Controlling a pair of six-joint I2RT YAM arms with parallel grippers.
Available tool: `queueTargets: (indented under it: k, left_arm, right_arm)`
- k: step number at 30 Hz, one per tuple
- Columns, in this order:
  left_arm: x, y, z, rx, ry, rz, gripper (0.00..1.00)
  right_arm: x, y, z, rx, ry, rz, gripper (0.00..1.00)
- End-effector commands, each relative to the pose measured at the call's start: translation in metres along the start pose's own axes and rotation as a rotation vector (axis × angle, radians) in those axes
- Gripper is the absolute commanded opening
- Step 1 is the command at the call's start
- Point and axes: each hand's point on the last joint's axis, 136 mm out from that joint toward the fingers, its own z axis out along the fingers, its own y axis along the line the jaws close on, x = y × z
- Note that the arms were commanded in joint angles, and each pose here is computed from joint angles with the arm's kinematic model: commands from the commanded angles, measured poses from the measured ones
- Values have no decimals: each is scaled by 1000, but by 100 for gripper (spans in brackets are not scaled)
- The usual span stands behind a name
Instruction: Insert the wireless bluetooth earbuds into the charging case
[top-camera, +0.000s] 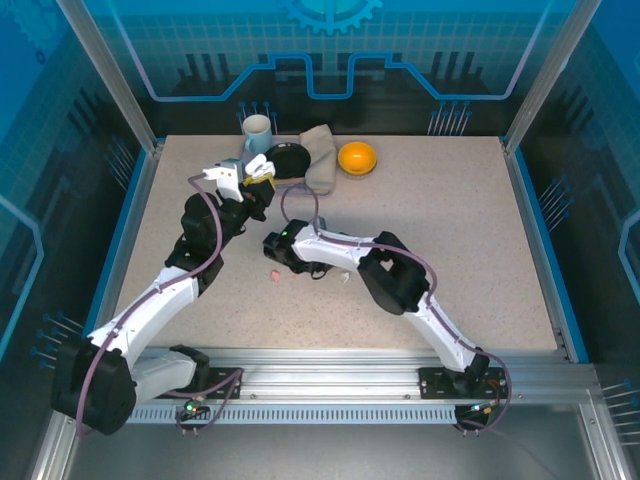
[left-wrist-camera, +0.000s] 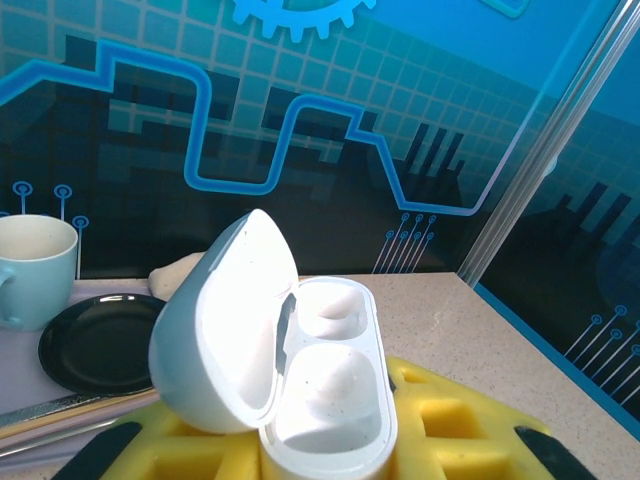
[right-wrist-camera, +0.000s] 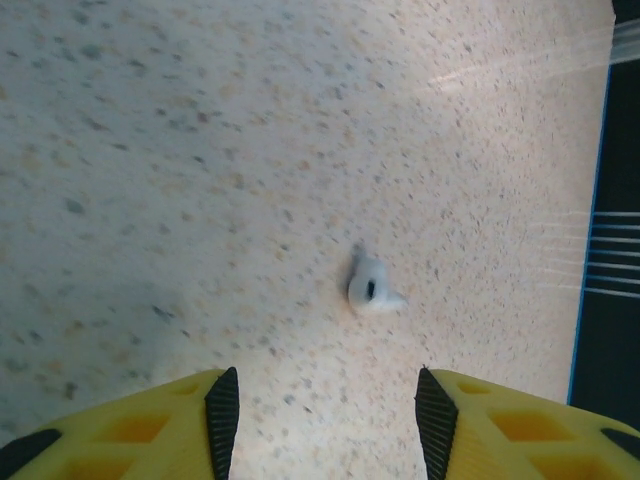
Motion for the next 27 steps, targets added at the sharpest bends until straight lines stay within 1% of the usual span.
queueTargets:
  k: [1, 4, 6, 8, 11, 15, 18, 20, 27]
  left_arm:
    - [-31, -12, -4, 44, -82, -12, 0]
    - [-30, -13, -3, 48, -71, -10, 0]
    - [-30, -13, -3, 49, -68, -9, 0]
    - [-28, -13, -2, 52, -60, -11, 0]
    - [-25, -14, 0, 59, -46, -14, 0]
    - [-23, -14, 2, 61, -30, -17, 0]
    - [-22, -15, 3, 60, -20, -15, 0]
    - [-22, -15, 4, 61, -16, -15, 0]
    - [-21, -18, 5, 65, -11, -16, 0]
  right_arm:
    - [-11, -40, -9, -135, 5, 188, 53]
    - [-13, -50, -6, -277, -2, 249, 53]
    - [-13, -50, 2, -403, 20, 280, 53]
    - [-13, -52, 14, -494, 43, 329, 54]
    - [-16, -48, 31, -640, 85, 404, 54]
    - [-24, -32, 47, -823, 137, 499, 55]
    - [-28, -21, 53, -895, 163, 531, 56]
    - [-29, -15, 57, -911, 175, 536, 56]
    - [-19, -5, 71, -898, 221, 548, 55]
